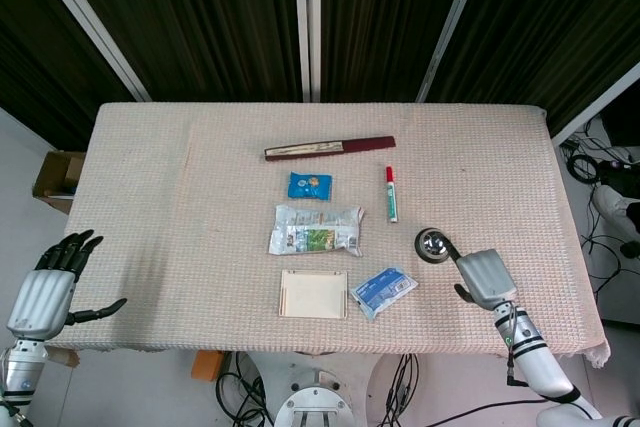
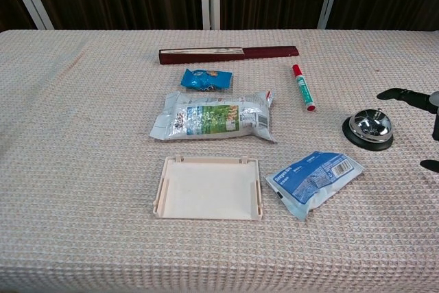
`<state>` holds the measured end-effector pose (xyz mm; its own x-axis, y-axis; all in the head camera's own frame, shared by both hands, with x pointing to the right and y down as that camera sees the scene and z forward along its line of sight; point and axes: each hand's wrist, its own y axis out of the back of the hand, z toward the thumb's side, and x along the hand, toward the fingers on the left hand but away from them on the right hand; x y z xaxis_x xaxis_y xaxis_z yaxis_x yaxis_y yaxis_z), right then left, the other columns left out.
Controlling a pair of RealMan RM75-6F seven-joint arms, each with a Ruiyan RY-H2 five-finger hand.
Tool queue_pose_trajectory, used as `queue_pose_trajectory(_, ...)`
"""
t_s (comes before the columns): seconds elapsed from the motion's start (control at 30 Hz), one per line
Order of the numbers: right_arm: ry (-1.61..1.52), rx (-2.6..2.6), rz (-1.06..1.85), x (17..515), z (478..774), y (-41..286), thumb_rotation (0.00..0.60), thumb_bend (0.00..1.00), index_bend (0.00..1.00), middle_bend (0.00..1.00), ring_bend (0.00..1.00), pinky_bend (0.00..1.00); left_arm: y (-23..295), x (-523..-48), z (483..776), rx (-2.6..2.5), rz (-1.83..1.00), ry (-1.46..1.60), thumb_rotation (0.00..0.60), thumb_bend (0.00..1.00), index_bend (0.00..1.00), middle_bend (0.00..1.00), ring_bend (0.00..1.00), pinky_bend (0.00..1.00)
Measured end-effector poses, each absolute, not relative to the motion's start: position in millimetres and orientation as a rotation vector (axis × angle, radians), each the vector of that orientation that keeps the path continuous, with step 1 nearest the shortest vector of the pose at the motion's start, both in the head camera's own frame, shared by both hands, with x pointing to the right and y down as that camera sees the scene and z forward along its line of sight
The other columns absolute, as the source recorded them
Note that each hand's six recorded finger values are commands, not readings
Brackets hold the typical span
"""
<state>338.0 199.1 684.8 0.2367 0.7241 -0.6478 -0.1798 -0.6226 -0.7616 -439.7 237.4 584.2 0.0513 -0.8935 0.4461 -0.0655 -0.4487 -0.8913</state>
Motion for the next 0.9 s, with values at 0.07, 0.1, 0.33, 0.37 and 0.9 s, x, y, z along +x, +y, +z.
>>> queue_pose_trajectory(0.07,-0.486,-1.746,1.507,339.5,689.9,201.8,0.6,0.18,0.0,0.98,0.95,0.79,237.5,-440.7,584.0,-1.618,-1.482,0.983,0.243,0.01,0.11,0.08,0.07,0.18)
queue_pose_trajectory(0.1,-0.477,-1.747,1.516,340.5,692.5,203.2,0.6,0.18,0.0,0.98,0.95,0.79,237.5,-441.2,583.9,-1.617,-1.484,0.984,0.243,0.01,0.11,0.08,0.07,0.18)
queue_pose_trajectory(0.33,-0.432,-1.745,1.564,342.9,705.5,210.3,0.6,0.18,0.0,0.98,0.95,0.79,236.6,-442.4,583.9,-1.617,-1.487,0.984,0.24,0.01,0.11,0.08,0.07,0.18)
queue_pose_trajectory(0.37,-0.439,-1.746,1.56,342.2,704.3,209.5,0.6,0.18,0.0,0.98,0.95,0.79,236.4,-442.1,583.6,-1.617,-1.485,0.985,0.242,0.01,0.11,0.08,0.07,0.18)
queue_pose_trajectory(0.9,-0.87,-1.602,1.418,405.9,613.3,210.3,0.6,0.17,0.0,0.03,0.0,0.07,237.2,-432.3,572.1,-1.611,-1.445,0.988,0.244,0.01,0.11,0.08,0.07,0.18)
